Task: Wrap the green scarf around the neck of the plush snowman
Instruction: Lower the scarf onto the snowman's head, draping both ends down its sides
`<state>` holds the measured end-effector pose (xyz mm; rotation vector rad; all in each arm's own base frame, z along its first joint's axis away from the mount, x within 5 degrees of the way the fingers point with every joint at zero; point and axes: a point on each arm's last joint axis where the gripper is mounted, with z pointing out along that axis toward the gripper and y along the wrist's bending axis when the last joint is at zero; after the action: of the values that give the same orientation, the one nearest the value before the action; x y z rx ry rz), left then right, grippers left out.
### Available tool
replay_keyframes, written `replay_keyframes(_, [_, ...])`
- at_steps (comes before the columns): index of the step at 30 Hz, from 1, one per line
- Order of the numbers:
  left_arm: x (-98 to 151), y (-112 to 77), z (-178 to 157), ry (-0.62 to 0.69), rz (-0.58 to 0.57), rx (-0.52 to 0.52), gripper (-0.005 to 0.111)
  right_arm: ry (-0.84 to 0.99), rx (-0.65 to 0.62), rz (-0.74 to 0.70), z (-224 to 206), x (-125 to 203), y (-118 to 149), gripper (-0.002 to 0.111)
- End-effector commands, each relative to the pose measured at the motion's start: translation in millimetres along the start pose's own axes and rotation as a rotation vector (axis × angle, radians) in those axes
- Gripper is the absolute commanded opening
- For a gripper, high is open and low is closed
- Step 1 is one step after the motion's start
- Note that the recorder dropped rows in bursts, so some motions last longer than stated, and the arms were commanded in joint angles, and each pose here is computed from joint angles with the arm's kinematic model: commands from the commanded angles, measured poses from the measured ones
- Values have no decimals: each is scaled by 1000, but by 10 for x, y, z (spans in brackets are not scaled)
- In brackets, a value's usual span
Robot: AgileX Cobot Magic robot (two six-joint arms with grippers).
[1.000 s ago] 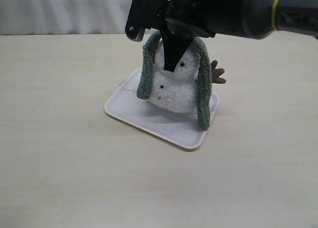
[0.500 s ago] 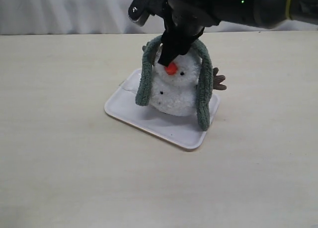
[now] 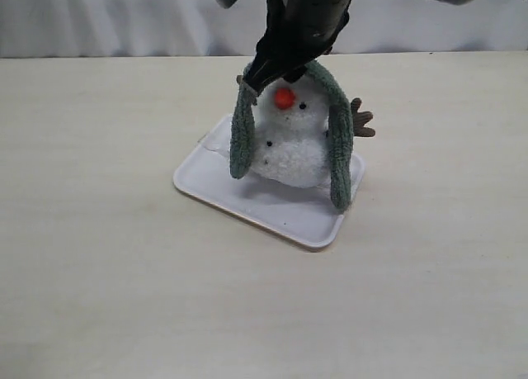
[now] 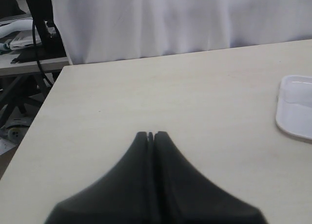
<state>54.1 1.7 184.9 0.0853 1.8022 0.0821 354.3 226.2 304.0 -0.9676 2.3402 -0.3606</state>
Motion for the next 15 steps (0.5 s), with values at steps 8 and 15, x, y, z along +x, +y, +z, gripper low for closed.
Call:
replay_keyframes(8, [-5, 2, 0, -12, 2, -4, 0, -61, -35, 239, 245, -29, -173, 52])
replay_keyframes(15, [-5, 2, 0, -12, 2, -4, 0, -81, 76, 256, 348, -25, -312, 52])
